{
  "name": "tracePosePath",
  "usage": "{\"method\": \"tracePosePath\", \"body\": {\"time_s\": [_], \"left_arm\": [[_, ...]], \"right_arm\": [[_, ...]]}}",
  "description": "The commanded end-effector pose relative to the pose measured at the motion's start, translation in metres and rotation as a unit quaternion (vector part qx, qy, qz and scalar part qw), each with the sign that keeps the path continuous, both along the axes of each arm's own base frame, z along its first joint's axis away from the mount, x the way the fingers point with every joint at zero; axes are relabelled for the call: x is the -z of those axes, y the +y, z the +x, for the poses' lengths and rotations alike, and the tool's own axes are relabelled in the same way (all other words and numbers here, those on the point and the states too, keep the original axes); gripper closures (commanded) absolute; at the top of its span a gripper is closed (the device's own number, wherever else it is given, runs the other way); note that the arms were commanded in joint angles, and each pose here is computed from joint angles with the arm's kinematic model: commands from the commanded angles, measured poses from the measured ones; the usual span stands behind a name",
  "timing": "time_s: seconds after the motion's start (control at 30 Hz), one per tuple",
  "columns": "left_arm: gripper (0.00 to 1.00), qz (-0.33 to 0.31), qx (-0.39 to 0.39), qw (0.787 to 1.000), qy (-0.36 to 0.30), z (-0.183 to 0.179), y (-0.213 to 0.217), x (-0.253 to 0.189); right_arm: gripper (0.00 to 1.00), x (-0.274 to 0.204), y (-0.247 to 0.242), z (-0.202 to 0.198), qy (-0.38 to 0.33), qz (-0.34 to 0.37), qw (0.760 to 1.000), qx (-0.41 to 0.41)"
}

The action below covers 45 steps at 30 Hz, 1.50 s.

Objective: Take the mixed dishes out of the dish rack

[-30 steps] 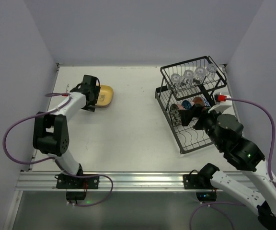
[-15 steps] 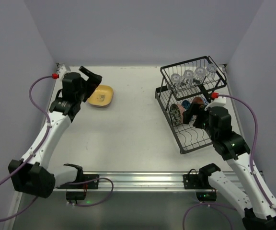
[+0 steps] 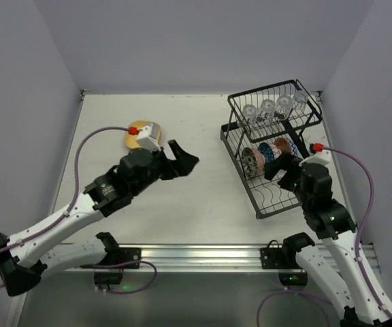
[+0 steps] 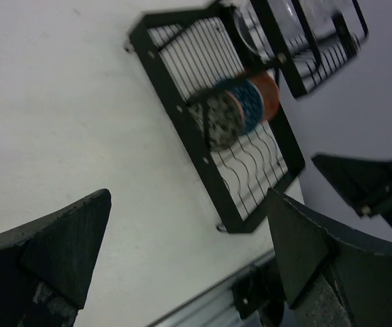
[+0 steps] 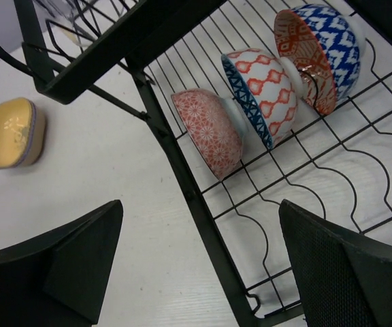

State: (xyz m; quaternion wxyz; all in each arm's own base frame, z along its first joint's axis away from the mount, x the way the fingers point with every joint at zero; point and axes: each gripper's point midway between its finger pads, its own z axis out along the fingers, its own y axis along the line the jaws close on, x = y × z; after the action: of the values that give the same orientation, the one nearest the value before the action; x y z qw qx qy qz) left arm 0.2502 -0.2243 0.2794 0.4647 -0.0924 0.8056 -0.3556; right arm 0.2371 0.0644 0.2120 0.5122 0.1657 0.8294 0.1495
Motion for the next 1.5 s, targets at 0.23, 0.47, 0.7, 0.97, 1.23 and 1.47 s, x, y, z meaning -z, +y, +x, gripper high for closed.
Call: {"method": "tracePosePath", "body": {"time_s": [0.23, 0.47, 0.7, 0.97, 1.23, 1.47], "left_arm": [[0.00, -0.063, 0.062, 0.994, -0.063, -0.033, -0.167, 0.011], [0.15, -0.036, 0.079, 0.990, -0.108, -0.006, -0.241, 0.040], [0.26, 0.007, 0.074, 0.984, -0.163, 0.016, -0.271, 0.068], [0.45, 0.036, 0.067, 0.979, -0.189, 0.035, -0.287, 0.087], [0.45, 0.069, 0.070, 0.973, -0.207, 0.046, -0.291, 0.115], [0.43, 0.114, 0.064, 0.965, -0.227, 0.061, -0.293, 0.132]], "right_arm": [[0.01, -0.102, -0.049, -0.056, -0.139, 0.037, 0.986, 0.086], [0.01, -0.131, -0.050, -0.092, -0.172, 0.034, 0.984, 0.045], [0.01, -0.134, -0.040, -0.106, -0.183, 0.039, 0.982, 0.000], [0.01, -0.138, -0.026, -0.115, -0.191, 0.049, 0.979, -0.043], [0.01, -0.138, -0.017, -0.116, -0.192, 0.056, 0.977, -0.068], [0.01, -0.140, -0.011, -0.115, -0.199, 0.057, 0.975, -0.084]]}}
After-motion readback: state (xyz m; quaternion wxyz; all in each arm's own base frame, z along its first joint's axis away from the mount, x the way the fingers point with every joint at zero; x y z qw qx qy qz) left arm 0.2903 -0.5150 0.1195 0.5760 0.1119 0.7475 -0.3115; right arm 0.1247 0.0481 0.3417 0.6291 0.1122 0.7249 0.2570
